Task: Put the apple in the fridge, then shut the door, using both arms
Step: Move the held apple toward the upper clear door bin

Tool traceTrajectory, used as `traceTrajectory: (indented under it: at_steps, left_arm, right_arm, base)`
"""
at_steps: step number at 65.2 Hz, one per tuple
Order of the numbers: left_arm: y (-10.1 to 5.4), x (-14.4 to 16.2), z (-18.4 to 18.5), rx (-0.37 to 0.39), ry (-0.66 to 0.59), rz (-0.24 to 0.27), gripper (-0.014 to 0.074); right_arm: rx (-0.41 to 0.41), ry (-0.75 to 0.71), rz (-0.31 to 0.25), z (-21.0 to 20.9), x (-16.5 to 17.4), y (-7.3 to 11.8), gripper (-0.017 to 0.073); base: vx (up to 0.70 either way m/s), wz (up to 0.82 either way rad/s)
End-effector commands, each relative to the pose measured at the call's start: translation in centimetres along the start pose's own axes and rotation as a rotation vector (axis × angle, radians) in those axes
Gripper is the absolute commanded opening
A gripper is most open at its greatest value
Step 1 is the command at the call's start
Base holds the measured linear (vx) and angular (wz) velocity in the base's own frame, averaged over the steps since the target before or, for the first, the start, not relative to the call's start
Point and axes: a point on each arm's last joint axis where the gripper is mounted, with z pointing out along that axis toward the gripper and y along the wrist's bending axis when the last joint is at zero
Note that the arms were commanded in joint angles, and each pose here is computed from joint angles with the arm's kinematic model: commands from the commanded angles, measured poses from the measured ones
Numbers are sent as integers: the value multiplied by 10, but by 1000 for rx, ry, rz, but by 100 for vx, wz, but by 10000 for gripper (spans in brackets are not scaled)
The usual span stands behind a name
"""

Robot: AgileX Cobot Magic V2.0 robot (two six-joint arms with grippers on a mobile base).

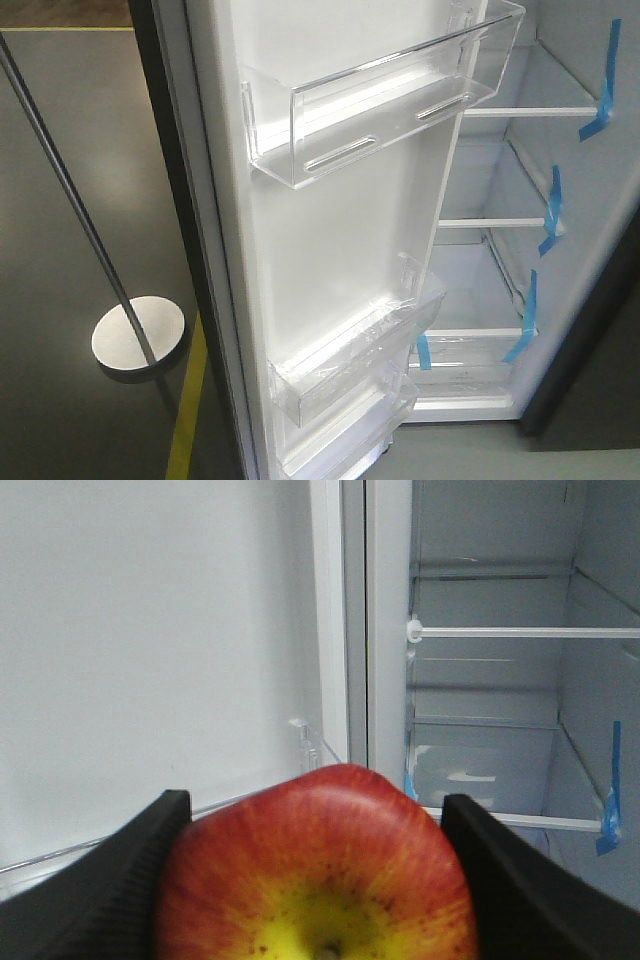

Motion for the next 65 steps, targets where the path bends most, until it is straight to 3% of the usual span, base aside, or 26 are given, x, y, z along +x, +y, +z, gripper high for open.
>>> traceTrajectory:
  at_steps: [1, 65]
  left_arm:
    - [-2, -12, -3, 25, -97, -10, -6]
    - [-2, -12, -3, 25, -97, -10, -6]
  right_arm:
    - [5, -104, -7, -5, -13, 1, 130]
    - [5, -106, -7, -5, -14, 1, 130]
  base:
    - [3, -1]
    - [0, -1]
